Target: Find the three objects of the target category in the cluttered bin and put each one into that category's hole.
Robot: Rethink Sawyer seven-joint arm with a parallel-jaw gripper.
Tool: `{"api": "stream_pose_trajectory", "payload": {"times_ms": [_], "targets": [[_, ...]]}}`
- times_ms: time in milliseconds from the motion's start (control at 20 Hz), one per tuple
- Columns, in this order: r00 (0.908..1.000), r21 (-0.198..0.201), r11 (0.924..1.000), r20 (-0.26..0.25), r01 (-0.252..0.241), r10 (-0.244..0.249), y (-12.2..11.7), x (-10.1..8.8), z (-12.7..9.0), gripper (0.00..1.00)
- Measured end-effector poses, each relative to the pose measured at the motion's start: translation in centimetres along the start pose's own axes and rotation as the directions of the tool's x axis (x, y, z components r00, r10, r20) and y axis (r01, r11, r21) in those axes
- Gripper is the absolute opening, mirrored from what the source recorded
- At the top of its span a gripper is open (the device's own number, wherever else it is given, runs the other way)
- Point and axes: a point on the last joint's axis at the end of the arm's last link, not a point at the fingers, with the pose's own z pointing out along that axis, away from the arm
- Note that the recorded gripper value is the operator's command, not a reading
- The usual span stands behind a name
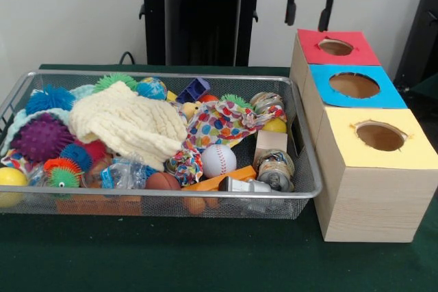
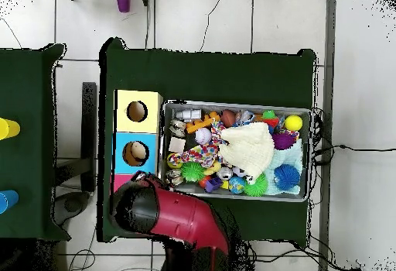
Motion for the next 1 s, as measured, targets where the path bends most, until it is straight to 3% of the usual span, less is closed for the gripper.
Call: {"api": "stream_pose_trajectory", "payload": {"times_ms": [450,1000], "targets": [[0.9977,0.027,0.9983,0.046,-0.051,0.05,-5.0,-7.7,0.6,1.0],[0.9999,0.067,0.9977,-0.004,-0.011,0.011,-5.3,-11.5,1.2,1.0]]}}
